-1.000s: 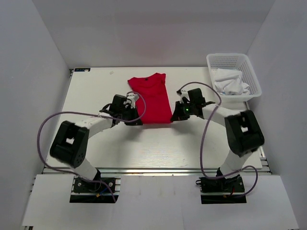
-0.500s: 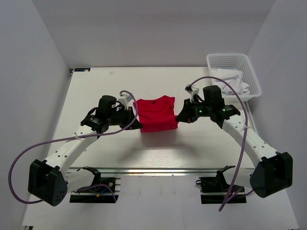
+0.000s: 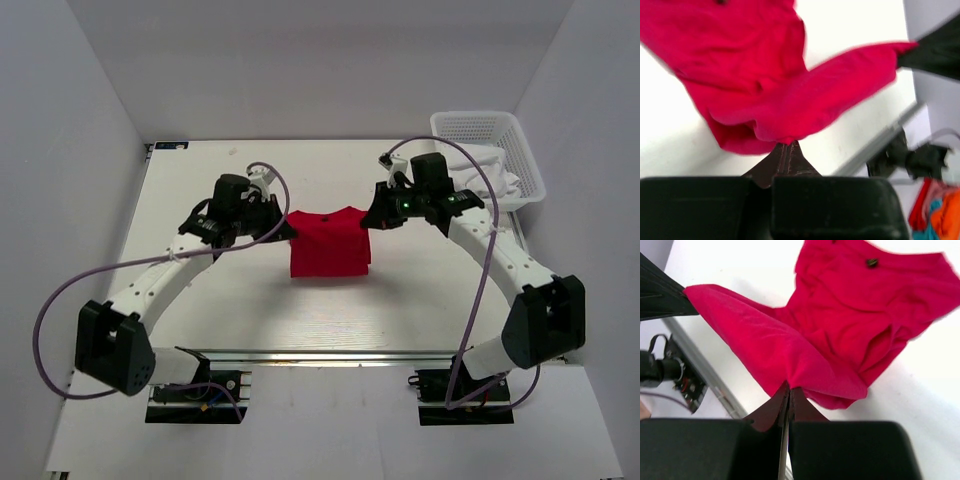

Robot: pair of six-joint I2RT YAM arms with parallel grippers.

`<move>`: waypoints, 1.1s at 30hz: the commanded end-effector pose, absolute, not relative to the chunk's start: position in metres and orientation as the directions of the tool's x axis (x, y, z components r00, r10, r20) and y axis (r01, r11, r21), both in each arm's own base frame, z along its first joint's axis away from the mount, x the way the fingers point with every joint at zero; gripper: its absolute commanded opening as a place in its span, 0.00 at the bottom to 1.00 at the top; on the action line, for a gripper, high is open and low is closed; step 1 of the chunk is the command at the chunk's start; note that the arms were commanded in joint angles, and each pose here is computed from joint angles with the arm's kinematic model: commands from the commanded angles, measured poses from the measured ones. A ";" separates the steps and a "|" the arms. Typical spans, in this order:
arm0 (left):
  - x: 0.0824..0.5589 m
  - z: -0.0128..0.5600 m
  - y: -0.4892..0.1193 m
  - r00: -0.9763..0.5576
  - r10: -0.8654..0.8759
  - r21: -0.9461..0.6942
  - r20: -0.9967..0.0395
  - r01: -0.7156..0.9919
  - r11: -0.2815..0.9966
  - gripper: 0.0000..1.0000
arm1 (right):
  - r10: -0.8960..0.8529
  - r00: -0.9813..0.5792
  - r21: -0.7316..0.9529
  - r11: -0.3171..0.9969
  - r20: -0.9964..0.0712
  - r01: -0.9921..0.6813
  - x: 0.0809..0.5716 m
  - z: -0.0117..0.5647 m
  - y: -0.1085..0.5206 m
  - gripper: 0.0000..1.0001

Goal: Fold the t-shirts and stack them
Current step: Fold the long partially folded tshirt into a neat square

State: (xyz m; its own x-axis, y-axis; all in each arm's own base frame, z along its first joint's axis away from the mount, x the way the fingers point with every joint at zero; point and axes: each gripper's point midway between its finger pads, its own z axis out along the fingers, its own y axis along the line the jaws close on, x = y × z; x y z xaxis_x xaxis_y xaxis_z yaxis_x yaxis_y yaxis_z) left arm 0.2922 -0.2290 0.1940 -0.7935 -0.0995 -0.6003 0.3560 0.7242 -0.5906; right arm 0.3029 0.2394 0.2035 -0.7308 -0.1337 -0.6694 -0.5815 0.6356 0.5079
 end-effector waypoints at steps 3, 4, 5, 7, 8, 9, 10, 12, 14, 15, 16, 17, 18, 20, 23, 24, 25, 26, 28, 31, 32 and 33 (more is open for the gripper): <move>0.351 0.210 -0.223 -0.723 -0.185 -0.522 -0.666 0.274 0.808 0.00 | -0.072 -0.734 0.487 0.704 -0.675 -0.517 0.343 0.206 0.237 0.00; 0.358 0.209 -0.222 -0.717 -0.191 -0.511 -0.670 0.260 0.819 0.00 | -0.058 -0.733 0.482 0.719 -0.678 -0.502 0.350 0.206 0.233 0.00; 0.365 0.208 -0.221 -0.712 -0.196 -0.500 -0.675 0.246 0.831 0.00 | -0.053 -0.750 0.476 0.743 -0.660 -0.471 0.358 0.194 0.230 0.00; 0.381 0.206 -0.214 -0.708 -0.208 -0.472 -0.675 0.198 0.859 0.00 | -0.029 -0.748 0.474 0.757 -0.663 -0.449 0.370 0.195 0.227 0.00; 0.389 0.189 -0.212 -0.726 -0.203 -0.448 -0.657 0.160 0.879 0.00 | -0.028 -0.758 0.477 0.762 -0.651 -0.437 0.378 0.186 0.226 0.00; 0.399 0.193 -0.213 -0.716 -0.208 -0.443 -0.667 0.156 0.883 0.00 | -0.019 -0.760 0.481 0.764 -0.650 -0.430 0.383 0.184 0.224 0.00; 0.403 0.187 -0.211 -0.725 -0.201 -0.433 -0.658 0.146 0.890 0.00 | -0.021 -0.767 0.489 0.759 -0.641 -0.429 0.388 0.179 0.226 0.00; 0.418 0.175 -0.215 -0.737 -0.197 -0.421 -0.647 0.130 0.897 0.00 | -0.009 -0.774 0.503 0.755 -0.633 -0.420 0.399 0.173 0.224 0.00; 0.433 0.167 -0.206 -0.731 -0.196 -0.385 -0.653 0.097 0.918 0.00 | 0.000 -0.780 0.516 0.749 -0.626 -0.415 0.411 0.167 0.225 0.00; 0.446 0.162 -0.207 -0.733 -0.202 -0.383 -0.649 0.086 0.920 0.00 | 0.001 -0.800 0.522 0.758 -0.600 -0.391 0.418 0.150 0.223 0.00; 0.452 0.161 -0.208 -0.731 -0.182 -0.369 -0.657 0.102 0.924 0.00 | 0.011 -0.808 0.531 0.760 -0.589 -0.376 0.421 0.148 0.222 0.00; 0.458 0.157 -0.210 -0.732 -0.171 -0.361 -0.659 0.108 0.926 0.00 | 0.025 -0.801 0.529 0.763 -0.598 -0.371 0.431 0.152 0.218 0.00; 0.469 0.164 -0.212 -0.721 -0.181 -0.373 -0.669 0.115 0.921 0.00 | 0.032 -0.820 0.535 0.772 -0.572 -0.343 0.434 0.138 0.217 0.00; 0.483 0.149 -0.221 -0.735 -0.145 -0.364 -0.662 0.147 0.920 0.00 | 0.064 -0.824 0.534 0.789 -0.563 -0.303 0.444 0.133 0.208 0.00; 0.503 0.145 -0.228 -0.731 -0.124 -0.368 -0.671 0.183 0.912 0.00 | 0.083 -0.836 0.522 0.814 -0.542 -0.257 0.454 0.114 0.198 0.00; 0.505 0.124 -0.229 -0.761 -0.113 -0.361 -0.639 0.166 0.918 0.00 | 0.085 -0.841 0.523 0.815 -0.535 -0.250 0.459 0.109 0.198 0.00; 0.511 0.128 -0.233 -0.758 -0.103 -0.363 -0.644 0.184 0.914 0.01 | 0.078 -0.843 0.527 0.810 -0.532 -0.257 0.460 0.108 0.196 0.00; 0.513 0.122 -0.233 -0.767 -0.100 -0.360 -0.634 0.179 0.916 0.05 | 0.078 -0.856 0.532 0.811 -0.512 -0.244 0.462 0.098 0.196 0.00; 0.516 0.103 -0.228 -0.792 -0.098 -0.353 -0.602 0.154 0.923 0.25 | 0.073 -0.863 0.547 0.799 -0.500 -0.250 0.470 0.093 0.199 0.00; 0.520 0.101 -0.229 -0.793 -0.074 -0.359 -0.604 0.188 0.914 0.97 | 0.081 -0.853 0.526 0.816 -0.515 -0.240 0.485 0.091 0.194 0.43; 0.522 0.102 -0.229 -0.783 -0.053 -0.345 -0.620 0.211 0.915 1.00 | 0.087 -0.845 0.514 0.825 -0.528 -0.236 0.490 0.095 0.193 0.55; 0.523 0.106 -0.231 -0.777 -0.043 -0.347 -0.628 0.230 0.909 1.00 | 0.090 -0.835 0.494 0.838 -0.542 -0.231 0.496 0.098 0.189 0.61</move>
